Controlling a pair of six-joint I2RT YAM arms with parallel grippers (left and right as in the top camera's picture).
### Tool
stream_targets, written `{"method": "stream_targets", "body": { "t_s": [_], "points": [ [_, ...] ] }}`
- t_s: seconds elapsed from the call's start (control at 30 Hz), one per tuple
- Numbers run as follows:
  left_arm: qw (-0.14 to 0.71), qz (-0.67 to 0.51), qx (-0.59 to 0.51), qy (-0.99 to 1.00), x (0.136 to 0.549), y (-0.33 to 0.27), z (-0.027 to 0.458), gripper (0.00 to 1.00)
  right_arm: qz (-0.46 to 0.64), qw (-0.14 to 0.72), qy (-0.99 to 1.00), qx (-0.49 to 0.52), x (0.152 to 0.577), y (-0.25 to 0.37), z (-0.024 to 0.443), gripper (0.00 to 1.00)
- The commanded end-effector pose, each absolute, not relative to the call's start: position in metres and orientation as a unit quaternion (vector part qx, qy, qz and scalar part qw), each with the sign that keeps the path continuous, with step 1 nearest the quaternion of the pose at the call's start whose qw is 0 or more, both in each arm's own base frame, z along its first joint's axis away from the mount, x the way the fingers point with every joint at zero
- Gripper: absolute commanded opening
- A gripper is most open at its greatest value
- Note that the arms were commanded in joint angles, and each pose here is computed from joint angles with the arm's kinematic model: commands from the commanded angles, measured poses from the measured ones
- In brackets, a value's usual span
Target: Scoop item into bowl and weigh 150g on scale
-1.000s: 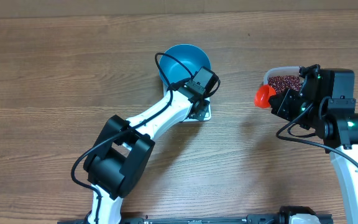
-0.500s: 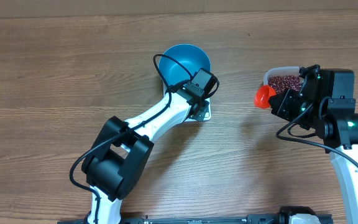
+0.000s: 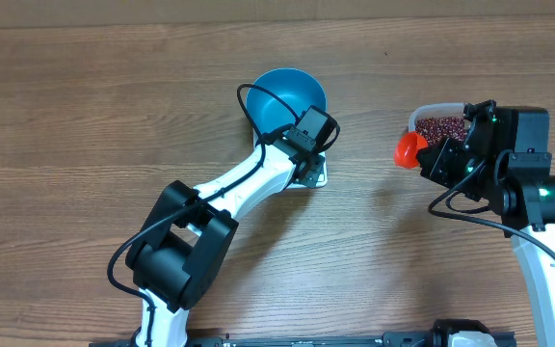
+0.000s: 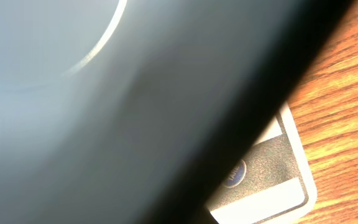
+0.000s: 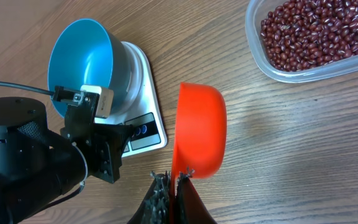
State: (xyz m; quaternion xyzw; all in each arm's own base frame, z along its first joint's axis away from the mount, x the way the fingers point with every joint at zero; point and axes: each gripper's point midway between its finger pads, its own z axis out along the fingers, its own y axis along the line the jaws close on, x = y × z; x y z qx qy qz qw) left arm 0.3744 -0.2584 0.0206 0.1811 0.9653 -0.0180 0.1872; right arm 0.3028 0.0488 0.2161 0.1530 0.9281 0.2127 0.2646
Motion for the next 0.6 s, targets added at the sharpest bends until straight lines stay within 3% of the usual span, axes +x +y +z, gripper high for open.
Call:
{"method": "stream_targets", "body": {
  "t_s": [0.0, 0.17, 0.57],
  "points": [
    [0.165, -0.022, 0.184, 0.969, 0.361, -0.258, 0.008, 0.04, 0.211, 0.281, 0.924, 0.152, 0.308, 0.046, 0.228, 0.04],
    [0.174, -0.025, 0.19, 0.966, 0.364, -0.26, 0.034, 0.04, 0.211, 0.281, 0.924, 0.152, 0.308, 0.046, 0.228, 0.04],
    [0.294, -0.122, 0.212, 0.924, 0.361, -0.275, 0.179, 0.04, 0.211, 0.283, 0.923, 0.152, 0.309, 0.046, 0.228, 0.04]
  ]
}}
